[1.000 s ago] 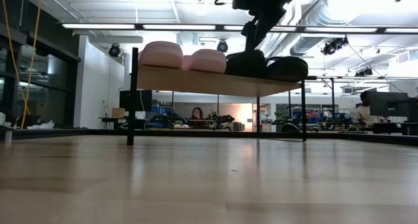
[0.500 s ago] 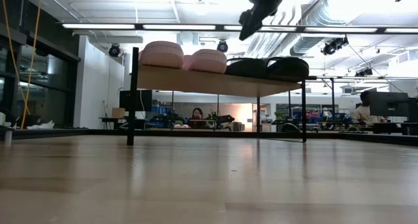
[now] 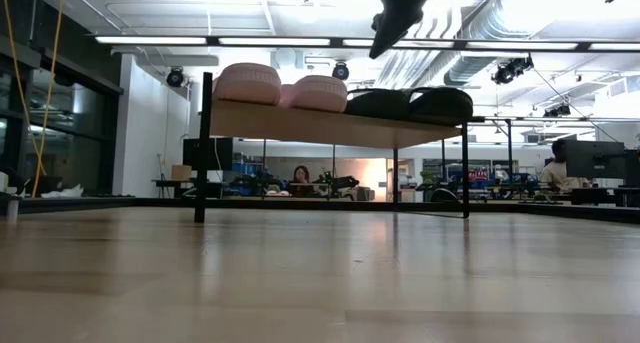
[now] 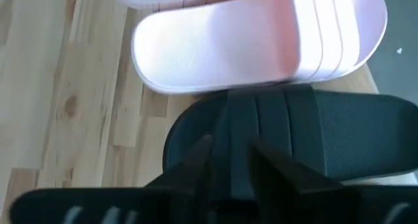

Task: Pick and place slides into the shelf
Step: Return to Home Position

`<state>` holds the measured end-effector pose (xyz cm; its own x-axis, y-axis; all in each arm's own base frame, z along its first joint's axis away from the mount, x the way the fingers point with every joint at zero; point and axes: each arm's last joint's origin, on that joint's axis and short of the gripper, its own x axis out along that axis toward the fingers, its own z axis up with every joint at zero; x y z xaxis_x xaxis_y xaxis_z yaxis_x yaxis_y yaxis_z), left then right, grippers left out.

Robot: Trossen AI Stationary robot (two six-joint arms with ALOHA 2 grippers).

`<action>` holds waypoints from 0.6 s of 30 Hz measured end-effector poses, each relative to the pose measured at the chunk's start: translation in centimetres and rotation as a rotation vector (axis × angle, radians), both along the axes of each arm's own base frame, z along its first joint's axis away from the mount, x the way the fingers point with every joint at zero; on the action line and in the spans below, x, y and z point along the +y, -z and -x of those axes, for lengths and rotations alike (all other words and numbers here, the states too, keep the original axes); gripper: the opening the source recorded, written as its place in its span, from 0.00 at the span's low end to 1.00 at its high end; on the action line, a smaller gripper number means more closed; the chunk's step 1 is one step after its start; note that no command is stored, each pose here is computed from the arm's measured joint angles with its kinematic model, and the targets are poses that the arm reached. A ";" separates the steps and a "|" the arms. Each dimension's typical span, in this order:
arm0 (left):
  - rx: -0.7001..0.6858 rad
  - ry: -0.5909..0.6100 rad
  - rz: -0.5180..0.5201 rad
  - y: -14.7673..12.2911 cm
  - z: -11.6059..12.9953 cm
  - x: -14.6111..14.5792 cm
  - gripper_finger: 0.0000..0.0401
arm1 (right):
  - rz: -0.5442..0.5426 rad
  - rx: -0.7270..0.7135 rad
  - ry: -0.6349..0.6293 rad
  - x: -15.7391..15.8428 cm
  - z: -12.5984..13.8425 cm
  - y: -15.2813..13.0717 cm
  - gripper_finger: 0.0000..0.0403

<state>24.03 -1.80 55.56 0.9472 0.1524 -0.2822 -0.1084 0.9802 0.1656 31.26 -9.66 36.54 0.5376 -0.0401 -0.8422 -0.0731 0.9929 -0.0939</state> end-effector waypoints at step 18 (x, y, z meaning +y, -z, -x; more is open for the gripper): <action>0.003 -0.053 0.003 -0.1 0.7 0.2 0.48 | -0.119 -0.431 -0.071 0.7 -0.1 -4.7 0.01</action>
